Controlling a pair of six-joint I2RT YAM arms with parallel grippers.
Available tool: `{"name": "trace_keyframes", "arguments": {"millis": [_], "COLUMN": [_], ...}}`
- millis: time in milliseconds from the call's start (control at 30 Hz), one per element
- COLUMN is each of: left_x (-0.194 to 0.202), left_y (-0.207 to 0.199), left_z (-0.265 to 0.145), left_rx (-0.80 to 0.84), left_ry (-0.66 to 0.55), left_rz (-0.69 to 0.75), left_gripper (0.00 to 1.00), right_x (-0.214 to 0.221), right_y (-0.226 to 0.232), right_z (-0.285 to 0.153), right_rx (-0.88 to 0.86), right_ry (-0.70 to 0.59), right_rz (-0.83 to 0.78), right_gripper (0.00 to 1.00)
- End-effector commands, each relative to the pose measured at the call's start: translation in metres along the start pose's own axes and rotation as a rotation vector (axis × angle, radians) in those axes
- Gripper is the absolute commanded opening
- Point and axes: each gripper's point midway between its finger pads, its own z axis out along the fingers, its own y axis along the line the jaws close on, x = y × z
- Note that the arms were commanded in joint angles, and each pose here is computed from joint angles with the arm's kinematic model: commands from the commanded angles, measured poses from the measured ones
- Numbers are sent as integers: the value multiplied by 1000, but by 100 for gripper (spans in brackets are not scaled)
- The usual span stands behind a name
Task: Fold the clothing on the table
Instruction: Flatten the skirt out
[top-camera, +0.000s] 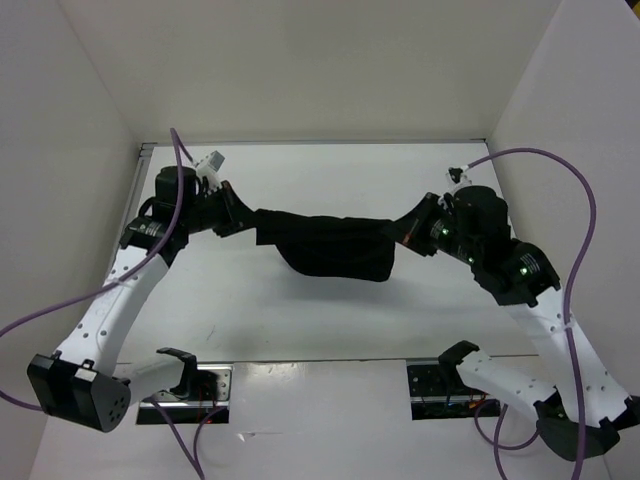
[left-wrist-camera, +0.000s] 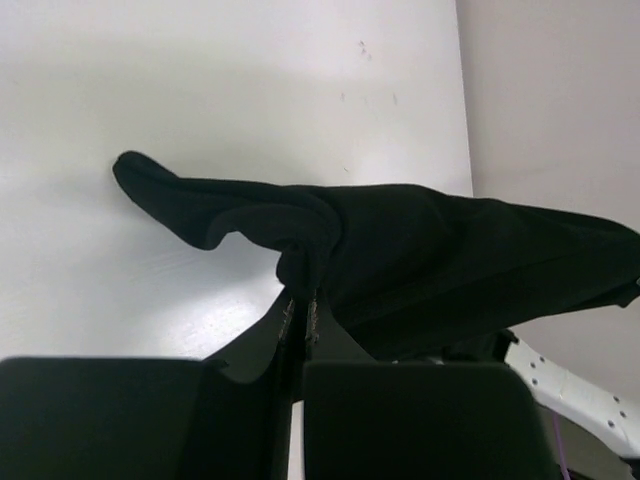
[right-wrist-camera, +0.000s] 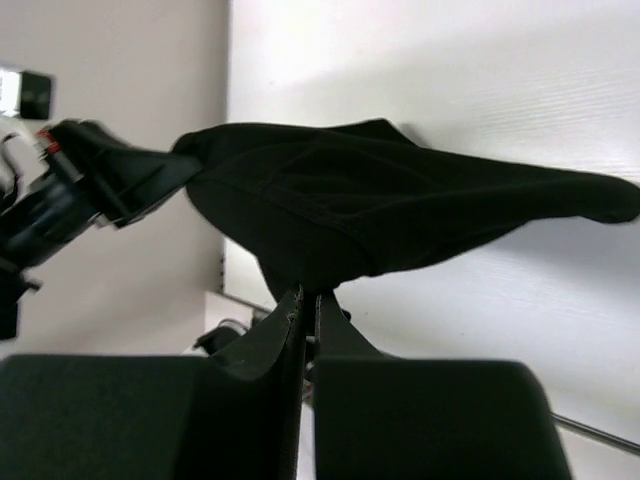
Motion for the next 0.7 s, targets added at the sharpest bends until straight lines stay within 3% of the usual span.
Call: {"name": "trace_keyframes", "arguments": {"millis": [0,133,233,433,567,667], "left_x": [5,21,48,88,92,80], "left_y": [-10,-58,-93,-112,-88,-49], "left_z": [-22,-70,-117,-153,-124,-66], "left_rx": [51,233,381,516,450,285], "left_ry": [-8,24,48,92,119,145], "left_rz": [56,167,206,89,-9,-123], "left_gripper": [0,2,3,4,11,25], "right_x": [-3,5,21,51,57,30], "right_y": [14,31,39,46,33,13], "right_z": [-40,-93,-125,-138,-100,-63], "right_rx": [-106,-282,-373,-500,-476,-342], "right_ry": [-45,-96,-56,62,88,-60], "right_rz": [-29,-68,-63,4,154,259], "right_gripper": [1,1,1,1,1,1]}}
